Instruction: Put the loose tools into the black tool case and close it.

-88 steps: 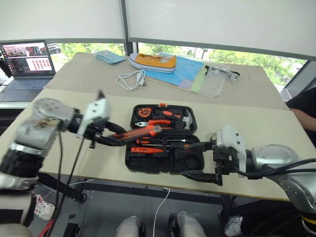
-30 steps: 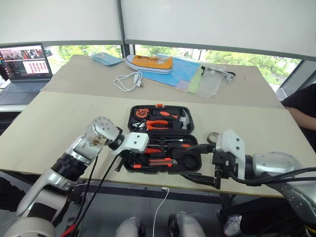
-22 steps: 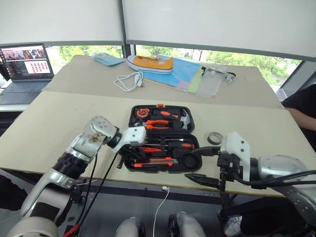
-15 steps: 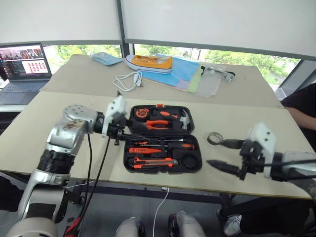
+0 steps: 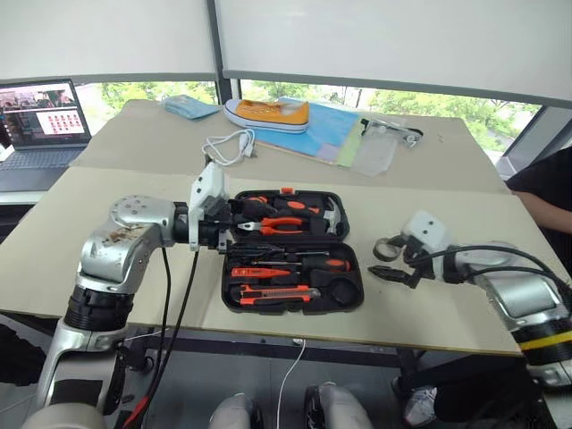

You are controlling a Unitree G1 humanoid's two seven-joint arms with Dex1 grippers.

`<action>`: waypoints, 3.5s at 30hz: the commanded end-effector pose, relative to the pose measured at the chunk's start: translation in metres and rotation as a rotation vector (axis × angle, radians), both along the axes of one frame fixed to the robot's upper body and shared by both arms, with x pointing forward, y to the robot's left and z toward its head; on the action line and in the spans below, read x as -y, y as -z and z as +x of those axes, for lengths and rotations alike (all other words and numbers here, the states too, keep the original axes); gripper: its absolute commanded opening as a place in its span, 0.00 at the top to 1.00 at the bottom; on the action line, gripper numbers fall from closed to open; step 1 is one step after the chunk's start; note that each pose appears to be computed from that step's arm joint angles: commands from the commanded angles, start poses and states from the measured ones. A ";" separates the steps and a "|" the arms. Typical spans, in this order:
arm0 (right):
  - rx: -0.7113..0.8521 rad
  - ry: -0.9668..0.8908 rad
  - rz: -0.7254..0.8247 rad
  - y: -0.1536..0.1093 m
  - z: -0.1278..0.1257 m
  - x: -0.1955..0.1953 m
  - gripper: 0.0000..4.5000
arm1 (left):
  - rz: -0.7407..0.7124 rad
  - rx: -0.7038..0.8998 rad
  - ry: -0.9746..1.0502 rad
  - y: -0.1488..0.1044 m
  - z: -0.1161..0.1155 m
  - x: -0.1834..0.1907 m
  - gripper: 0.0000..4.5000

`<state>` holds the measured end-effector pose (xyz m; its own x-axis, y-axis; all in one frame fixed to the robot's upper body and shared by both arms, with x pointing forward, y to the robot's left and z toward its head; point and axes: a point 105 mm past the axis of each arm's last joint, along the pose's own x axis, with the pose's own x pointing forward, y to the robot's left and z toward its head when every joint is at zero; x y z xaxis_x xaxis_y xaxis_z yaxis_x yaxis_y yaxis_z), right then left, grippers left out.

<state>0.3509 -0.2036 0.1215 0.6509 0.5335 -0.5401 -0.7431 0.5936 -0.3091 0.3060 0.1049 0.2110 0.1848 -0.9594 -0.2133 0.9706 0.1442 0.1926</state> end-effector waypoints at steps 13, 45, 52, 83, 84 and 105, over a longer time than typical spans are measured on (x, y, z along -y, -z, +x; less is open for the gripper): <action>-0.014 -0.085 0.192 -0.040 -0.001 -0.016 0.99 | 0.146 0.039 0.085 0.018 -0.015 -0.010 0.00; -0.098 -0.449 0.044 -0.020 -0.091 -0.085 0.09 | 0.198 0.089 0.105 0.025 -0.006 -0.011 0.00; -0.052 -0.297 0.158 -0.044 -0.067 -0.059 0.07 | 0.189 0.074 -0.107 0.026 0.011 -0.044 0.06; -0.009 -0.559 0.103 -0.015 -0.062 -0.057 0.98 | 0.264 -0.023 -0.191 0.085 0.024 -0.042 0.98; -0.011 -0.558 0.098 -0.013 -0.064 -0.058 0.98 | 0.272 -0.021 -0.178 0.086 0.023 -0.039 0.98; 0.031 -0.103 0.087 -0.030 -0.041 0.010 0.84 | 0.299 -0.180 -0.438 0.082 0.036 -0.113 0.85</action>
